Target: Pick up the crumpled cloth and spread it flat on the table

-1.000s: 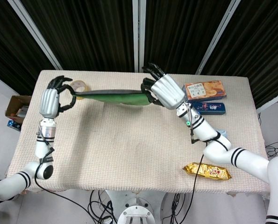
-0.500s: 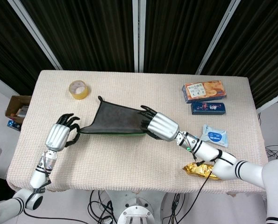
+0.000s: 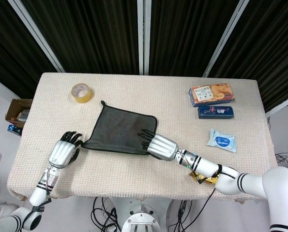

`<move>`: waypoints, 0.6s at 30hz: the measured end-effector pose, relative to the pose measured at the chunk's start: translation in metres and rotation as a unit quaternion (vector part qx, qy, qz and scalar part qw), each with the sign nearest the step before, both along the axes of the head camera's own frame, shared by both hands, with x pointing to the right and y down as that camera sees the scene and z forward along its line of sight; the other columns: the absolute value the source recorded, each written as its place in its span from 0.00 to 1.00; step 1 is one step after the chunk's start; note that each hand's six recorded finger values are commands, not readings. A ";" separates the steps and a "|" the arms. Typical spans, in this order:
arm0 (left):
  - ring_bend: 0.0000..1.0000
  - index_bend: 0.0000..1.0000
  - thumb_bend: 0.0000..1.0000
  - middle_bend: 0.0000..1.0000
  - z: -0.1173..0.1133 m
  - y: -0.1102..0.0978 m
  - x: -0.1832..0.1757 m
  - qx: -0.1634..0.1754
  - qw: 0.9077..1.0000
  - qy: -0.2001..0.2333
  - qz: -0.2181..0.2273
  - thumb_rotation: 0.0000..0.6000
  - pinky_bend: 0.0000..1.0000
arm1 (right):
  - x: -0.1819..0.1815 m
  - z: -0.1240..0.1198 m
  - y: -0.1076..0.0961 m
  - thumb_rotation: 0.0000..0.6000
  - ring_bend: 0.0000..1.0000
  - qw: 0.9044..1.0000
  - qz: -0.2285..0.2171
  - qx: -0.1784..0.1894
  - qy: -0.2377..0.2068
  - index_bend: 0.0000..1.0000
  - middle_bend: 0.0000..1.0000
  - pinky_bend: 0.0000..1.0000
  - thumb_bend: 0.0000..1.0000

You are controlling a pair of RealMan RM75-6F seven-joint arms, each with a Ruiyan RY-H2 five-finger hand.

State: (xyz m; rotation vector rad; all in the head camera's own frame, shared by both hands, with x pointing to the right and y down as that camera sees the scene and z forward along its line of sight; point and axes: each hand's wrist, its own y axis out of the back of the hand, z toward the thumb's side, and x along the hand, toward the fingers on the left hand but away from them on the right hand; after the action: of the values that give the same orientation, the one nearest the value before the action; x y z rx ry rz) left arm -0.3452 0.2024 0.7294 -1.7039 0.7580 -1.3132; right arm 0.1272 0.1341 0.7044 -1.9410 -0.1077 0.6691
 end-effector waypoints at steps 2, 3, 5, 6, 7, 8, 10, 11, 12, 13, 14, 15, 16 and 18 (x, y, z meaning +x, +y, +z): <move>0.12 0.18 0.53 0.09 0.001 0.004 0.002 -0.013 1.000 -0.012 0.002 1.00 0.16 | -0.001 0.005 0.009 1.00 0.00 1.000 -0.007 -0.003 0.013 0.17 0.16 0.00 0.23; 0.12 0.16 0.52 0.08 0.000 0.006 0.004 -0.022 1.000 -0.016 0.001 1.00 0.16 | -0.002 0.007 0.015 1.00 0.00 1.000 -0.012 -0.006 0.019 0.13 0.14 0.00 0.18; 0.12 0.13 0.51 0.06 -0.002 0.009 0.006 -0.034 0.999 -0.017 -0.003 1.00 0.16 | -0.003 0.009 0.026 1.00 0.00 0.999 -0.016 -0.011 0.026 0.08 0.13 0.00 0.13; 0.11 0.12 0.50 0.06 -0.004 0.010 0.006 -0.042 0.999 -0.019 -0.006 1.00 0.16 | -0.003 0.009 0.030 1.00 0.00 0.999 -0.017 -0.014 0.025 0.06 0.12 0.00 0.12; 0.11 0.11 0.49 0.05 -0.006 0.011 0.006 -0.047 0.999 -0.022 -0.008 1.00 0.16 | -0.003 0.008 0.033 1.00 0.00 0.999 -0.016 -0.017 0.024 0.05 0.12 0.00 0.11; 0.11 0.11 0.49 0.05 -0.008 0.011 0.006 -0.051 0.998 -0.024 -0.011 1.00 0.16 | -0.004 0.006 0.037 1.00 0.00 0.999 -0.015 -0.021 0.021 0.04 0.12 0.00 0.11; 0.11 0.11 0.49 0.05 -0.013 0.013 0.006 -0.063 0.998 -0.026 -0.019 1.00 0.16 | -0.004 0.002 0.040 1.00 0.00 0.999 -0.012 -0.027 0.015 0.02 0.12 0.00 0.11; 0.11 0.11 0.49 0.05 -0.017 0.013 0.006 -0.066 0.997 -0.028 -0.022 1.00 0.16 | -0.003 -0.001 0.042 1.00 0.00 0.999 -0.010 -0.030 0.012 0.01 0.12 0.00 0.11; 0.11 0.11 0.49 0.05 -0.021 0.013 0.005 -0.069 0.997 -0.032 -0.026 1.00 0.16 | -0.002 -0.004 0.042 1.00 0.00 0.999 -0.008 -0.030 0.010 0.01 0.12 0.00 0.11; 0.11 0.11 0.48 0.05 -0.024 0.013 0.003 -0.070 0.996 -0.037 -0.028 1.00 0.16 | -0.001 -0.006 0.041 1.00 0.00 1.000 -0.005 -0.028 0.008 0.01 0.11 0.00 0.11; 0.11 0.11 0.48 0.05 -0.028 0.013 0.001 -0.070 0.996 -0.043 -0.031 1.00 0.16 | 0.000 -0.009 0.040 1.00 0.00 1.000 -0.001 -0.027 0.006 0.01 0.11 0.00 0.11; 0.11 0.11 0.48 0.05 -0.032 0.011 -0.001 -0.070 0.996 -0.050 -0.034 1.00 0.16 | 0.000 -0.011 0.039 1.00 0.00 1.000 0.003 -0.028 0.003 0.01 0.11 0.00 0.11; 0.11 0.11 0.47 0.05 -0.035 0.010 -0.004 -0.070 0.995 -0.053 -0.038 1.00 0.16 | 0.000 -0.012 0.038 1.00 0.00 1.000 0.007 -0.030 0.000 0.01 0.11 0.00 0.11; 0.11 0.11 0.46 0.05 -0.044 0.006 -0.009 -0.065 0.995 -0.053 -0.050 1.00 0.16 | 0.000 -0.019 0.034 1.00 0.00 0.999 0.018 -0.035 -0.012 0.01 0.11 0.00 0.11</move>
State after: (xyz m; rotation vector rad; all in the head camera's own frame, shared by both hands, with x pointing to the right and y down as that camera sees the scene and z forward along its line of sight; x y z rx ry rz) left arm -0.3539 0.2083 0.6852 -1.6998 0.7165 -1.5381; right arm 0.1272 0.1679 0.6855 -2.0182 -0.1370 0.6816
